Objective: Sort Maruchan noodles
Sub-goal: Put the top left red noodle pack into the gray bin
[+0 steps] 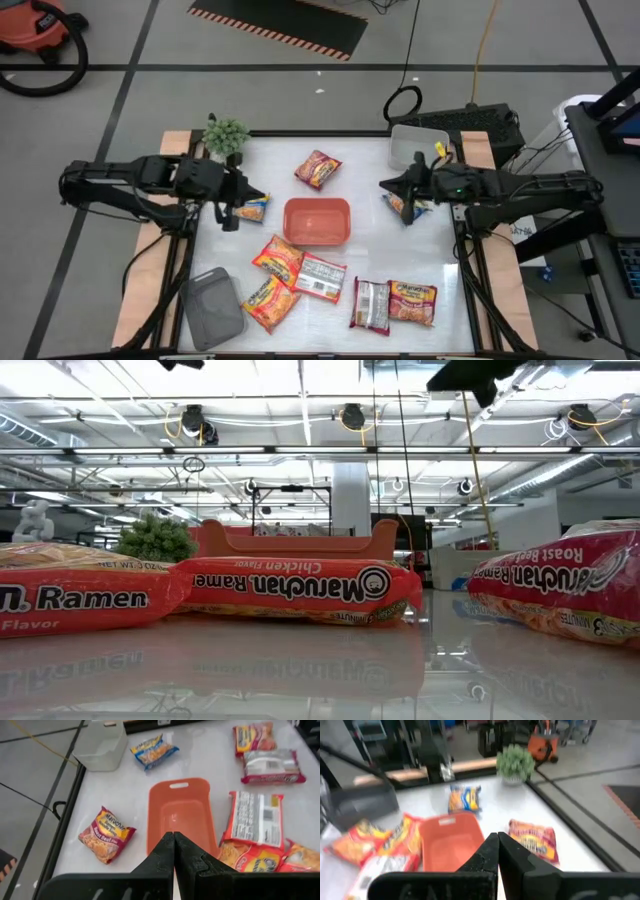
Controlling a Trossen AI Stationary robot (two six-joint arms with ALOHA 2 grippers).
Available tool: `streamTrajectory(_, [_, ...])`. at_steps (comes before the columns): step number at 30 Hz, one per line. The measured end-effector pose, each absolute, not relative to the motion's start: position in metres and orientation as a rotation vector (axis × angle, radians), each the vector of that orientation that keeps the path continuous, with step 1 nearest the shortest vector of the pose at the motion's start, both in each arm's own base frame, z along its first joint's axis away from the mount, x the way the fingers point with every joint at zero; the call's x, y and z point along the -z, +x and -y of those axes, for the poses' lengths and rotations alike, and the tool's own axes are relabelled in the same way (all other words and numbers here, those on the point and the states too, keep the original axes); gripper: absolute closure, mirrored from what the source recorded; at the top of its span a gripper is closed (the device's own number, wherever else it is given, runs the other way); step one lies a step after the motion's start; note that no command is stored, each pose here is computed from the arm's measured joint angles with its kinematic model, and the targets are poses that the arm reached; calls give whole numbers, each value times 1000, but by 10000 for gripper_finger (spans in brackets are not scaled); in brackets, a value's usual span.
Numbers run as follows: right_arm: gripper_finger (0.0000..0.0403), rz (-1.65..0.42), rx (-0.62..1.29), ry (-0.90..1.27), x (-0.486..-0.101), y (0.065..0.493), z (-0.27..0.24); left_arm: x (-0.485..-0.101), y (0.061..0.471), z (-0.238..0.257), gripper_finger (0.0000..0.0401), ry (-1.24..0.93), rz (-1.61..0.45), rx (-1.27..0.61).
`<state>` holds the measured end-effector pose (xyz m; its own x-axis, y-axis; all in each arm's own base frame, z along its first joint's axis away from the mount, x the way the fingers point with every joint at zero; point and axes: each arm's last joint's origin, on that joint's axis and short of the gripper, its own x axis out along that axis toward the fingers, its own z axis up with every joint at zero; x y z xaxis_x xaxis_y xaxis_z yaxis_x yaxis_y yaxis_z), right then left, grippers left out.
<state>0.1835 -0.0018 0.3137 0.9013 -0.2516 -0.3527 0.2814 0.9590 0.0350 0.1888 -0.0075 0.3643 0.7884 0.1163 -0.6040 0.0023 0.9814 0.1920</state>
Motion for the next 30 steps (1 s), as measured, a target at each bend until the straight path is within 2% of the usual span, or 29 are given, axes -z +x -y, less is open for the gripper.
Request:
streamTrajectory(8, [403,-468,315,98,-291,202,2,-336,226,-20,398,161,-826,-172])
streamTrajectory(14, [403,-385,295,42,-279,221,1,-305,251,-64,398,117,-970,-252])
streamTrajectory(18, [403,-411,282,-39,-270,227,1,-286,263,-98,398,52,-1001,-342])
streamTrajectory(24, [403,-511,270,-153,-244,226,5,-255,275,-137,397,-53,-1041,-307])
streamTrajectory(30, [403,-529,271,-251,-233,224,11,-226,287,-161,397,-41,-1072,-319])
